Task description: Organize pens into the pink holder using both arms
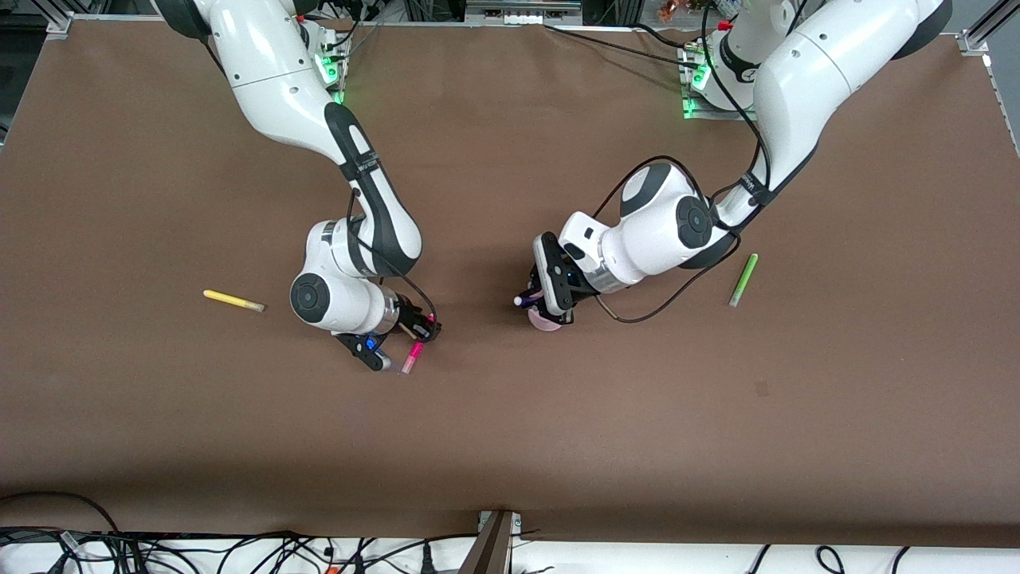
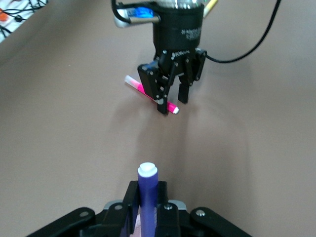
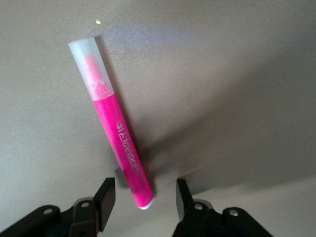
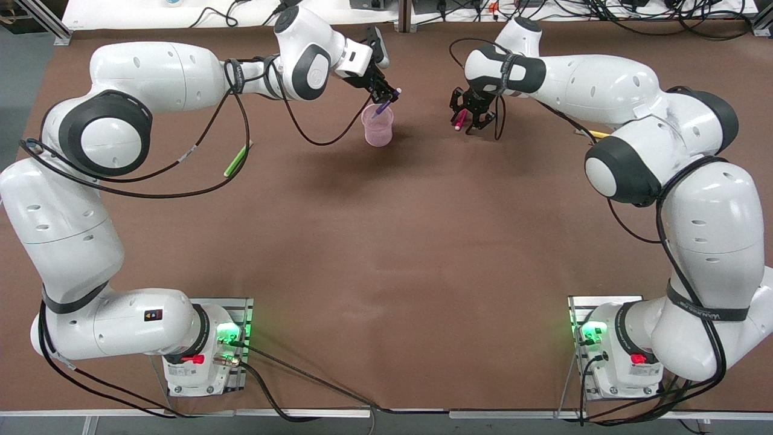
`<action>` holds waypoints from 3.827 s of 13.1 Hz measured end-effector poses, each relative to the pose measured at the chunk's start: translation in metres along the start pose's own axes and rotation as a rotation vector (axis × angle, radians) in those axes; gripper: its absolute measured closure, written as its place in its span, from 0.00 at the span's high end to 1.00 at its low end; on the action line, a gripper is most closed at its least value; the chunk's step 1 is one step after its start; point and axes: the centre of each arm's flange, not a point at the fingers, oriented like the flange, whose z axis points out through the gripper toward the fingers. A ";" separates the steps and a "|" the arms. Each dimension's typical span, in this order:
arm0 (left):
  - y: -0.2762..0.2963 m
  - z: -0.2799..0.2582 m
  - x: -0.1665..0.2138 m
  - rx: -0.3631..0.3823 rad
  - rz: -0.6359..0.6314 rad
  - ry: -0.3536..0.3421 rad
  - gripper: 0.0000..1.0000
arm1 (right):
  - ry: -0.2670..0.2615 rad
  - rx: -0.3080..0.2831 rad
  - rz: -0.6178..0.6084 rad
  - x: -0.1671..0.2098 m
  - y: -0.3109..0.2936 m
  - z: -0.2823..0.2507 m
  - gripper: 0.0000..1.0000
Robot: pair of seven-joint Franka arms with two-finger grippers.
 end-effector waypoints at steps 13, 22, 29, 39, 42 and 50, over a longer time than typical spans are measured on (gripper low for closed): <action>-0.016 -0.089 -0.002 -0.188 -0.203 -0.127 1.00 | -0.037 0.005 0.016 -0.002 -0.001 -0.001 0.18; -0.038 -0.242 -0.040 -0.147 -0.562 -0.558 1.00 | -0.393 0.152 0.293 -0.036 -0.062 -0.088 0.18; -0.056 -0.398 -0.085 0.132 -0.698 -0.852 1.00 | -0.755 0.387 0.537 -0.074 -0.111 -0.123 0.18; -0.058 -0.509 -0.118 0.406 -1.049 -0.624 1.00 | -0.781 0.519 0.703 -0.149 -0.150 -0.042 0.18; -0.046 -0.494 -0.120 0.466 -1.161 -0.550 1.00 | -0.820 0.537 0.742 -0.145 -0.148 -0.034 0.18; -0.014 -0.486 -0.131 0.504 -1.196 -0.484 1.00 | -0.822 0.560 0.781 -0.149 -0.143 0.010 0.18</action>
